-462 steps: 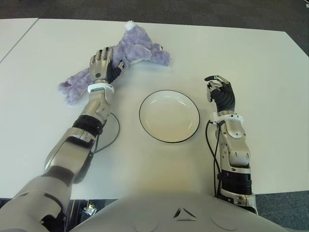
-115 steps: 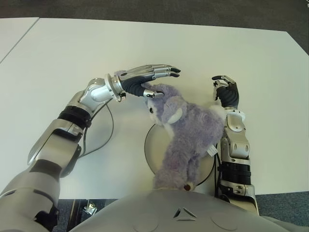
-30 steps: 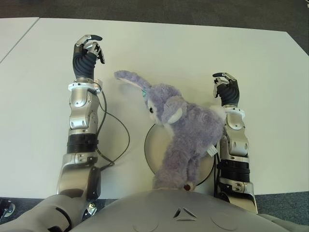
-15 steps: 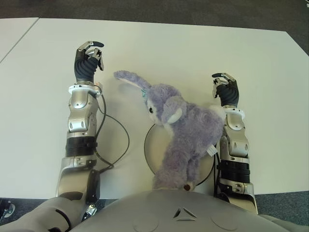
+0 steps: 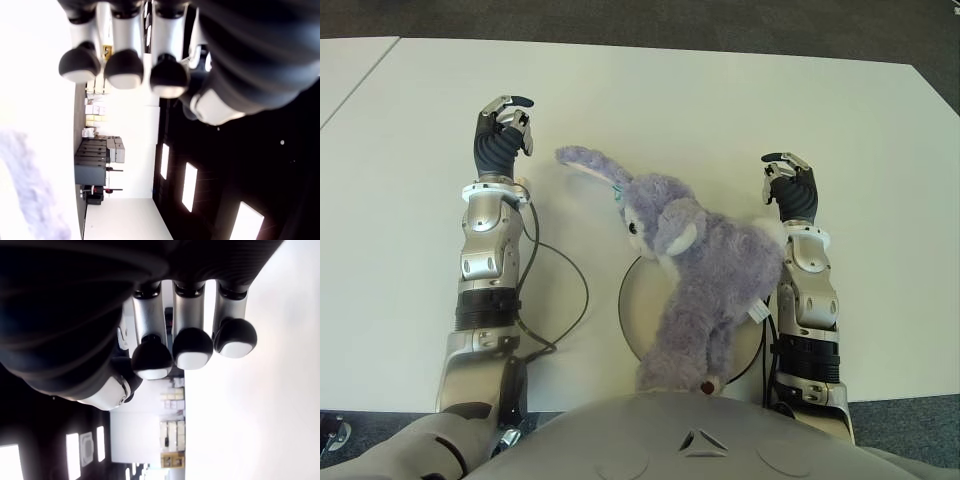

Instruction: Put the doll into the plate.

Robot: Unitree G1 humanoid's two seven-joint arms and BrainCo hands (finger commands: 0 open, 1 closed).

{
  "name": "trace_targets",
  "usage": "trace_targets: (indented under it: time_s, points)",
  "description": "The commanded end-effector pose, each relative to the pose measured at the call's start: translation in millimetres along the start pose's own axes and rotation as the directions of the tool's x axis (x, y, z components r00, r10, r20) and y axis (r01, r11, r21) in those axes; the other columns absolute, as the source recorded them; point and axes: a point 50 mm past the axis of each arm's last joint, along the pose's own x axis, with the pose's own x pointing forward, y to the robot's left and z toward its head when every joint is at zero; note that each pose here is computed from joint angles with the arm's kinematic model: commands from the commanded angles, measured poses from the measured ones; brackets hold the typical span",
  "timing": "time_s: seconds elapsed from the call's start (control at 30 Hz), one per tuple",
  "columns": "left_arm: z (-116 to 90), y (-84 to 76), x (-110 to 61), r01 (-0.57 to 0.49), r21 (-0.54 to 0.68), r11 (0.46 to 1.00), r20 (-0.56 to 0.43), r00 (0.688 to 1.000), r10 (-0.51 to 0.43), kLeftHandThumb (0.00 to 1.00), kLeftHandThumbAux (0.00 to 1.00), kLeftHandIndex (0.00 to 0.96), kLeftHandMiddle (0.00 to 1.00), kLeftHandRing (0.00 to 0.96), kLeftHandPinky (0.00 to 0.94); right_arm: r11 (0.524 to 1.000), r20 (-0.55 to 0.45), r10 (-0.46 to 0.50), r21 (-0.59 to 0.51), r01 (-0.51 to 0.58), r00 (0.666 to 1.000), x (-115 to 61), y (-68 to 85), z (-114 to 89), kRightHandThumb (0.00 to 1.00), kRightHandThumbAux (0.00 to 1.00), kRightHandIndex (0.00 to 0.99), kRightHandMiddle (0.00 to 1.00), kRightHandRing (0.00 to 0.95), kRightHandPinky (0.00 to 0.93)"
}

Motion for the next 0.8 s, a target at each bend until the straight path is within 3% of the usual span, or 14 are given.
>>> trace_targets:
  time_s: [0.03,0.23,0.53,0.8]
  points:
    - [-11.3,1.4,-6.9,0.007,-0.021,1.0,-0.041,0.999,-0.008,0.705,0.709,0.441,0.886,0.881,0.847,1.0,-0.03,0.004,0.019,-0.003,1.0,-2.6,-1.8,-5.3,0.715,0.716,0.44,0.888,0.875,0.878]
    - [-17.4,-1.5,-10.8,0.023,-0.029,0.999,-0.057,0.998,-0.025,0.705,0.709,0.441,0.887,0.882,0.845,1.0,-0.027,0.009,0.023,-0.009,1.0,-3.2,-3.3,-5.4,0.716,0.716,0.44,0.888,0.876,0.88]
    - [-54.4,-35.5,-31.9,0.062,-0.143,0.988,-0.132,0.988,-0.081,0.708,0.707,0.441,0.888,0.883,0.866,1.0,-0.014,0.0,0.03,0.001,1.0,-4.2,-5.0,-4.5,0.715,0.716,0.441,0.887,0.878,0.882]
    - [-62.4,-37.7,-36.7,0.096,-0.185,0.978,-0.158,0.979,-0.126,0.711,0.704,0.442,0.887,0.888,0.868,0.999,0.001,-0.007,0.032,0.007,1.0,-4.4,-7.0,-4.9,0.716,0.716,0.441,0.892,0.881,0.886]
